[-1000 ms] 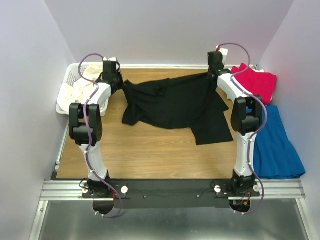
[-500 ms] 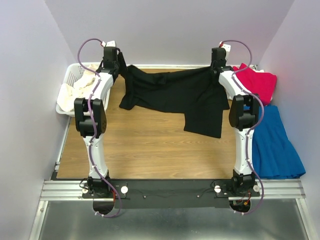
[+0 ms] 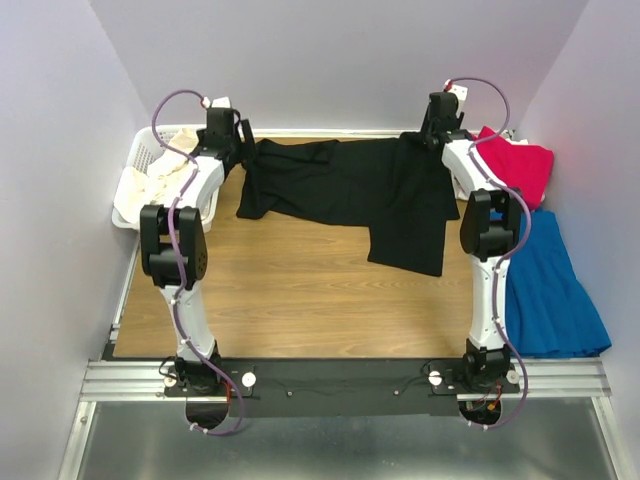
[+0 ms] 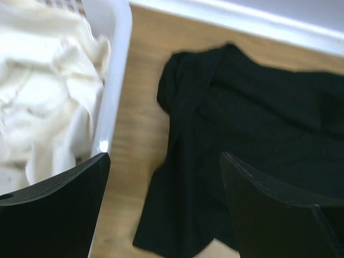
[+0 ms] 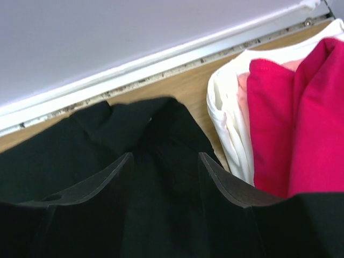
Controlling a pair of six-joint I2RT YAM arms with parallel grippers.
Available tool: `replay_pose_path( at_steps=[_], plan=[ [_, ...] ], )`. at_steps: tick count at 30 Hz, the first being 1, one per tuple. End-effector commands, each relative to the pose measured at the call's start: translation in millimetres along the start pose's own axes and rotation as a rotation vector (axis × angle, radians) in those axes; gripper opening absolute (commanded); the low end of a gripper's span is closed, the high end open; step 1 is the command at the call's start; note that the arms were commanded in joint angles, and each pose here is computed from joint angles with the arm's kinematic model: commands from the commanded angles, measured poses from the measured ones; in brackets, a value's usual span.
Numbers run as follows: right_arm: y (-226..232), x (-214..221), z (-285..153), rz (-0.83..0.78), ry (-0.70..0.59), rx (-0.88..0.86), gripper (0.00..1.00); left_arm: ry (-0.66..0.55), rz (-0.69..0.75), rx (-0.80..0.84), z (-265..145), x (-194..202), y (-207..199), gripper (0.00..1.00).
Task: Fold and stack the t-shirts
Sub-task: Flatten out the tshirt
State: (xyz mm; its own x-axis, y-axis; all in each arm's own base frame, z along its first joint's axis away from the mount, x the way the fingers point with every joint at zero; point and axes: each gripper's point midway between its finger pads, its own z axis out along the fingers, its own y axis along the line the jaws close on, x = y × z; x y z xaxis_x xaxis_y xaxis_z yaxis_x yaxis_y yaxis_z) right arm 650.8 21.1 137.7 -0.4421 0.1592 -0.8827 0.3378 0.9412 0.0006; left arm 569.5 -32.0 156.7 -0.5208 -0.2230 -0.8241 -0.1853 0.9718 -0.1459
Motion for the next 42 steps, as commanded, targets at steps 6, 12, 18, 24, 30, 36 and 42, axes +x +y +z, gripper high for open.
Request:
replay_pose_path(
  at_steps=[6,12,18,24,30,36,42],
  plan=[
    [-12.9,-0.6,-38.8,0.015,0.039,-0.016,0.6,0.075,-0.069,0.053,-59.1,61.9,-16.7,0.94],
    [-13.0,10.2,-52.8,-0.011,0.065,-0.025,0.6,0.057,-0.114,0.049,-82.7,83.2,-14.0,0.98],
    [-11.7,17.6,-62.2,-0.003,0.091,-0.032,0.6,0.076,-0.158,0.009,-91.3,101.6,-3.0,0.95],
    [-14.0,25.9,-71.1,0.001,0.114,-0.036,0.6,0.102,-0.204,-0.06,-92.9,118.0,9.9,0.89],
    [-16.4,39.7,-78.1,0.0,0.146,-0.043,0.6,0.135,-0.225,-0.107,-78.3,131.6,15.1,0.87],
    [-18.2,38.8,-82.0,0.006,0.145,-0.045,0.6,0.158,-0.244,-0.136,-56.4,138.0,13.6,0.83],
    [-18.1,36.6,-82.9,0.006,0.141,-0.046,0.61,0.166,-0.258,-0.181,-41.2,143.0,16.4,0.78]
  ],
)
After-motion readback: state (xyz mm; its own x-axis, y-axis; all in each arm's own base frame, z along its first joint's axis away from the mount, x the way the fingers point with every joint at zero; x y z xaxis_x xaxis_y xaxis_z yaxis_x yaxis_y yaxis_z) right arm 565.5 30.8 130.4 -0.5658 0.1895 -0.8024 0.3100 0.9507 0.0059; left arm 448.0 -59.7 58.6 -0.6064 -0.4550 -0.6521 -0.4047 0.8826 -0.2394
